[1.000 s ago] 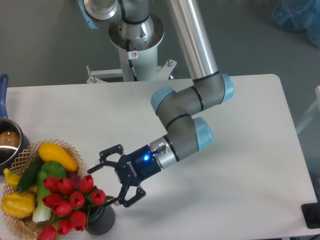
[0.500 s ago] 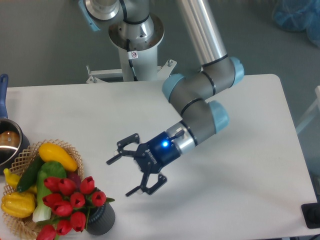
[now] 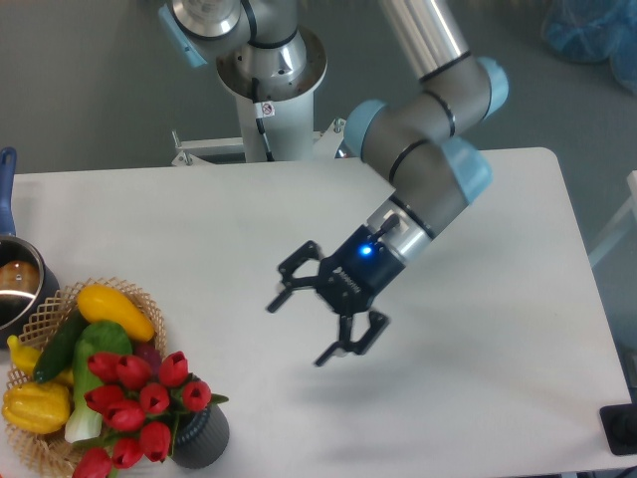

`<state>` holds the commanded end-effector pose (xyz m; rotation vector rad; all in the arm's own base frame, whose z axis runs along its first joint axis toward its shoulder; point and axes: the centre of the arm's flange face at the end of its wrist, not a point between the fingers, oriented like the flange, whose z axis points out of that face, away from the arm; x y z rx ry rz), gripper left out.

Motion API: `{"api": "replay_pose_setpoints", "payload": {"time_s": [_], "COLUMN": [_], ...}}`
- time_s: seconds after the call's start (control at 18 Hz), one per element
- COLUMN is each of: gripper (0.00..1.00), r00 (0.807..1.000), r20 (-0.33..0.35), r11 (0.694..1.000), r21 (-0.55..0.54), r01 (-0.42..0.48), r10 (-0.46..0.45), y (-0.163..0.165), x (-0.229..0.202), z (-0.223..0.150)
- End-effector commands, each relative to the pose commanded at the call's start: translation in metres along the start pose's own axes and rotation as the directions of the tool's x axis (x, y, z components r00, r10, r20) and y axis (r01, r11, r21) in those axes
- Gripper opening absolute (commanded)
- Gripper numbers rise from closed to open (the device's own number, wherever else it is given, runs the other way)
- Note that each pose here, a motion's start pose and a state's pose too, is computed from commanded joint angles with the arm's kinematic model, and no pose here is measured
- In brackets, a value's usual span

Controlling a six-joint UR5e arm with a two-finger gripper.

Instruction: Insert the flowers into the vase

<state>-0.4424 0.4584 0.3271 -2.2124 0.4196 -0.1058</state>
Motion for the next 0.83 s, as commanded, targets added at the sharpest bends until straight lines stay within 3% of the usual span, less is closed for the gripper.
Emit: {"api": "replay_pose_setpoints", "payload": {"time_s": [0.17, 0.28, 0.44, 0.61, 0.72, 0.83], "gripper": [1.00, 1.00, 1.00, 1.00, 1.00, 1.00], "r00": [0.999, 0.996, 0.993, 0.986, 0.983, 0.982], "r20": [0.045, 0.093, 0.110, 0.090, 0.095, 0.085], "r11": [0.991, 0.953, 0.867, 0.801, 0.722, 0.685], "r21": [-0.133, -0.302, -0.499, -0.596, -0.691, -0.727], "r01": [0.020, 0.023, 0.013, -0.059, -0.048, -0.054], "r10": [-0.014, 0.005, 0.048, 0.139, 0.156, 0.167], "y": [0.021, 0.032, 0.049, 0.044, 0.050, 0.048], "x": [-0.008, -0.012, -0.011, -0.007, -0.008, -0.005], "z": [-0.012, -0.023, -0.031, -0.046, -0.054, -0.050]}}
